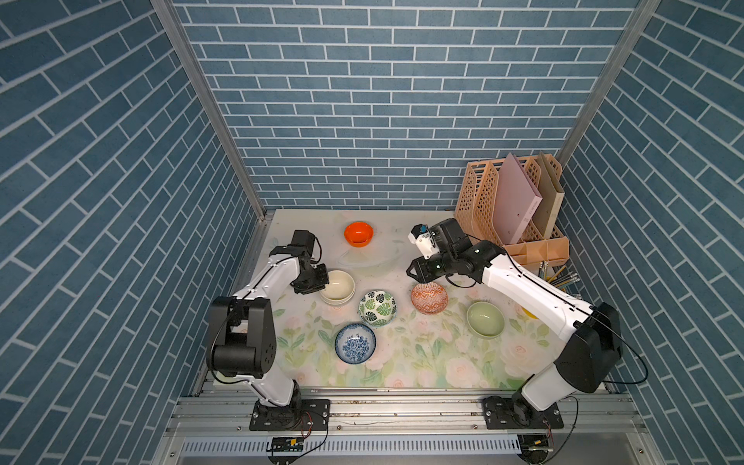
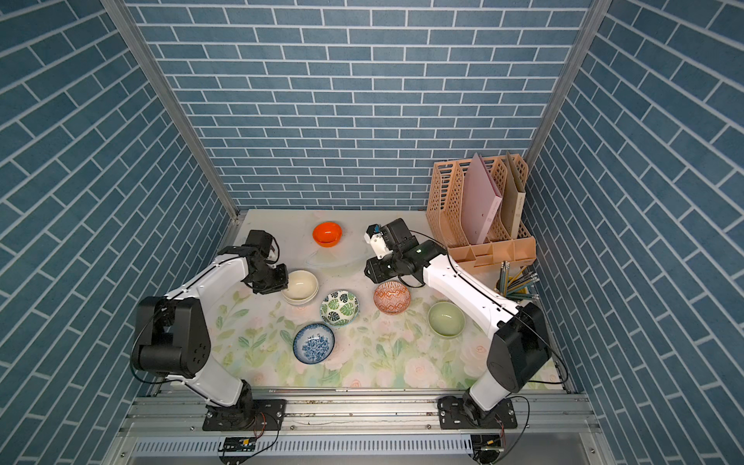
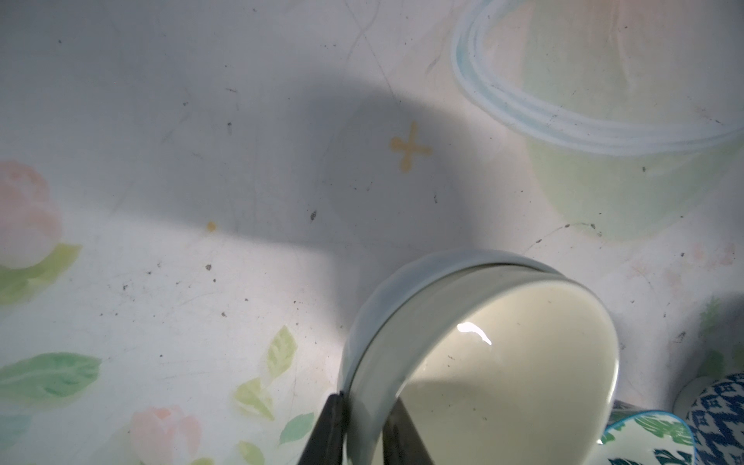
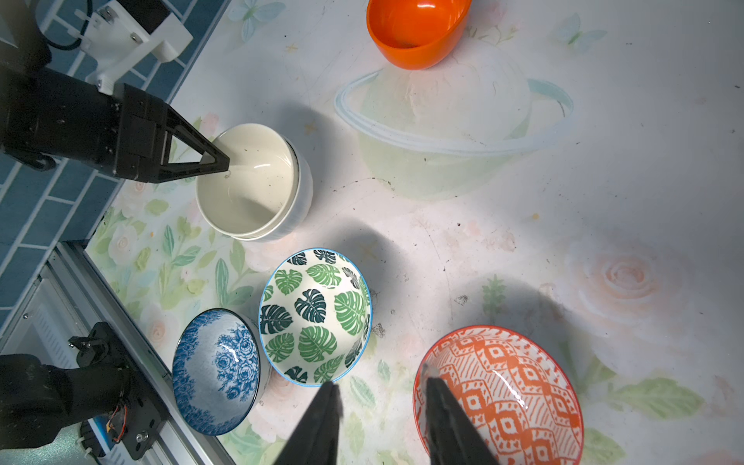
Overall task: Stack the bowls
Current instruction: Place the bowl on the bowl.
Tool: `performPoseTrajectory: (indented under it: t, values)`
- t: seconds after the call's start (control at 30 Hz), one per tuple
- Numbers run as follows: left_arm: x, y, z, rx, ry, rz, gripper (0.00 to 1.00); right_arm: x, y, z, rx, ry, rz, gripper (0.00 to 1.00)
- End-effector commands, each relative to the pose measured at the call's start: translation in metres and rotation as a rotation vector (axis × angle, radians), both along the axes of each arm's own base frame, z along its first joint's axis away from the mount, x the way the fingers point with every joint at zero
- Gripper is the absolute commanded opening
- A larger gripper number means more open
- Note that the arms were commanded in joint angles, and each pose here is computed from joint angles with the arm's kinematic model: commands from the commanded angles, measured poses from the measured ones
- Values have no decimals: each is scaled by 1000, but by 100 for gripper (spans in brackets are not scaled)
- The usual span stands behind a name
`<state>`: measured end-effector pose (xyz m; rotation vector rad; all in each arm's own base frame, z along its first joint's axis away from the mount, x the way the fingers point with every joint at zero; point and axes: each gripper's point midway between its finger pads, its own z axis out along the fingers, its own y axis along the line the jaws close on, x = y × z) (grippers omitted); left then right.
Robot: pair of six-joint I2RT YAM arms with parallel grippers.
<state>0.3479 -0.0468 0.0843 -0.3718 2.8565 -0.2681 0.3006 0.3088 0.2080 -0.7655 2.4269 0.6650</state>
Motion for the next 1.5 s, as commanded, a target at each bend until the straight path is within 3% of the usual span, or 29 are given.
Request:
performPoseTrajectory:
  t: [0.0,0.27,0.5,0.83,1.47]
  values:
    - [-4,3,-6,10,23,3,25,2,0,-3,-12,-3,13,40]
    - [7,9,17,47,-18,15,34,1,1,-5,-14,3,15,40]
    - [8,10,19,53,-25,15,23,1,1,-5,-13,6,17,40]
    - [0,9,11,43,-6,11,17,0,1,-4,-11,2,20,40]
    - [-27,8,17,27,-7,10,19,1,2,-6,-15,5,23,40]
